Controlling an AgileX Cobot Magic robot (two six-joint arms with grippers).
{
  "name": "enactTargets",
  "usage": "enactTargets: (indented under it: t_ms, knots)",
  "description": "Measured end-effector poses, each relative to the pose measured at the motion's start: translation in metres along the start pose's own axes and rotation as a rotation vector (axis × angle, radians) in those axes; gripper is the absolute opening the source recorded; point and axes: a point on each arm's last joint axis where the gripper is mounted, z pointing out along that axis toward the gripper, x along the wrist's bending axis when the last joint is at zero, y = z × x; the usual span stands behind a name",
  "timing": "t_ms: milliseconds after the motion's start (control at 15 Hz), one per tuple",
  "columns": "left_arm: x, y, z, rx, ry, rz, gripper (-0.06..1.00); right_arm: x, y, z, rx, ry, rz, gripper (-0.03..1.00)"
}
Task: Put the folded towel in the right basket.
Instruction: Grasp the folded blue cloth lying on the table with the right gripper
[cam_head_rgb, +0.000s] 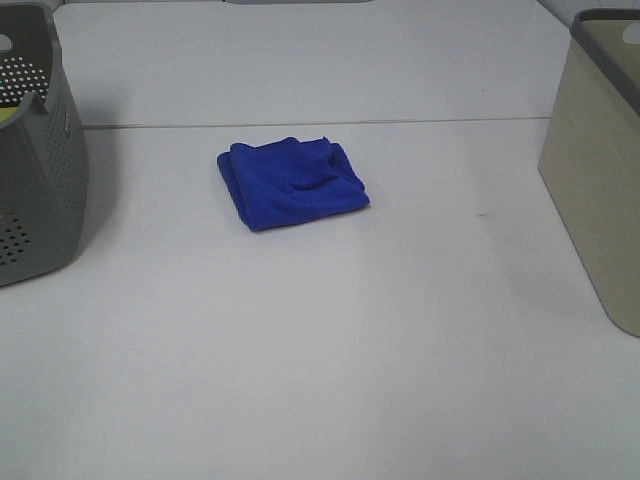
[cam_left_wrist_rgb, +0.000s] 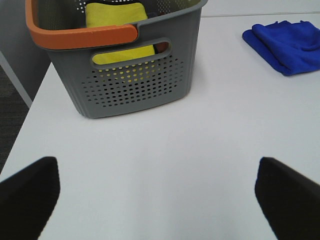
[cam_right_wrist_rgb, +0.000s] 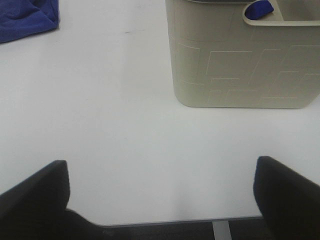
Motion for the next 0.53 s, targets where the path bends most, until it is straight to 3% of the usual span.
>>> enactTargets:
  t_ms: [533]
  knots:
    - [0.0000, 0.0000, 0.0000, 0.000, 0.000, 0.000, 0.99, 0.0000, 0.0000, 0.0000, 0.000, 0.000, 0.000, 0.96]
